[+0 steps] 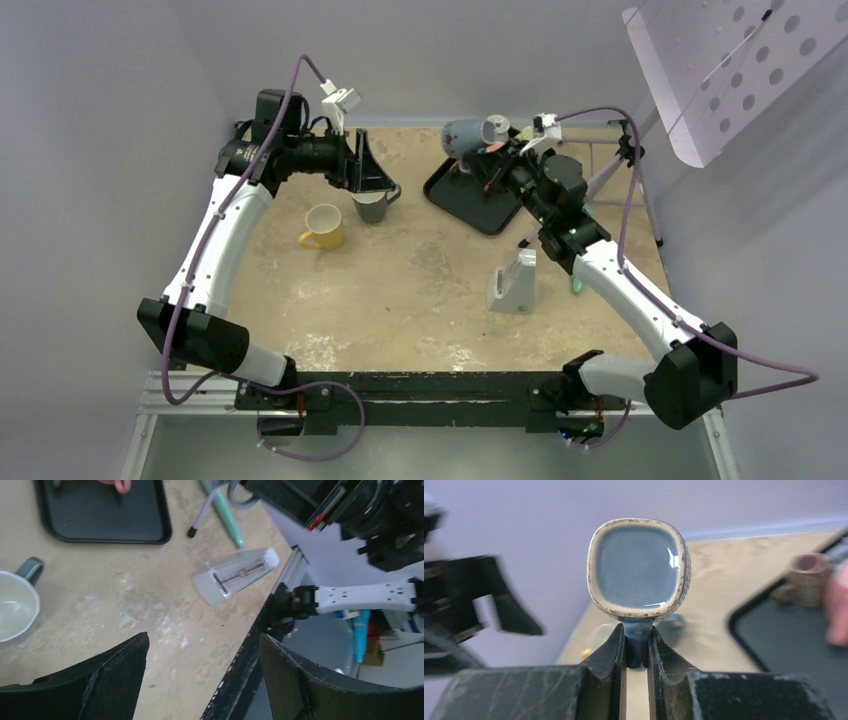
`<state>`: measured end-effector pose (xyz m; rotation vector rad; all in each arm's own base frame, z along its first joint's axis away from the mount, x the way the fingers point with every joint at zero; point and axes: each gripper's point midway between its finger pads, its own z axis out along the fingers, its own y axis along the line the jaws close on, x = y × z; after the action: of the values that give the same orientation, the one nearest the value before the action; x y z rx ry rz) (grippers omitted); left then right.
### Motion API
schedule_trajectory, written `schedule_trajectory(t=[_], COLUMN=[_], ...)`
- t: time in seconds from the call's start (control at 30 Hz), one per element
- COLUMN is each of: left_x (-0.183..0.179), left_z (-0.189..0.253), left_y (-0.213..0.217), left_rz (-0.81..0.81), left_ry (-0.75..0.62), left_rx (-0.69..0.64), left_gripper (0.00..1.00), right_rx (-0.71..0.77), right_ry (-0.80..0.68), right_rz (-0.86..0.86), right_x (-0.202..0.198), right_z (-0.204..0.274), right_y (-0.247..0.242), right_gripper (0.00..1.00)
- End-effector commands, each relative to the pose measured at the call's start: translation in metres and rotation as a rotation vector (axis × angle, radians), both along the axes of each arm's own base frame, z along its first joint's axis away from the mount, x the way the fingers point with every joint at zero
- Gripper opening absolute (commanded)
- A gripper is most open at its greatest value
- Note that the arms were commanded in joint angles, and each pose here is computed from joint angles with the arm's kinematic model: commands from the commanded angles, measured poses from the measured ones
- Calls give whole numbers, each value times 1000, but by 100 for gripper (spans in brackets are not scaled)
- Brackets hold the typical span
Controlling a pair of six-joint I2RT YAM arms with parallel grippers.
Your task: Turn the mug right side up
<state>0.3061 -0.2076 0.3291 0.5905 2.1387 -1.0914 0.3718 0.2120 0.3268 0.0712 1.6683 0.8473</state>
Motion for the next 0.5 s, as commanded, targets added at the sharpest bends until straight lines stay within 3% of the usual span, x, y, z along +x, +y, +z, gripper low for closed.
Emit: schedule_trajectory(t=[0.0, 0.17, 0.47], left_x=[-10, -1, 11], left_z=[44, 54, 61], left_y=[-33, -38, -32], left_rz=[-87, -73, -30], left_ry=[95, 82, -39], left_rx=[-262, -320, -246], left_gripper=[85, 85, 80], right_rx=[267, 400, 420], right_ry=[-200, -205, -120], right_rz=[286, 418, 539], right_x=[-48, -63, -68], right_z=[82, 95, 82], right_y=[58, 84, 116], right_gripper=[0, 0, 0])
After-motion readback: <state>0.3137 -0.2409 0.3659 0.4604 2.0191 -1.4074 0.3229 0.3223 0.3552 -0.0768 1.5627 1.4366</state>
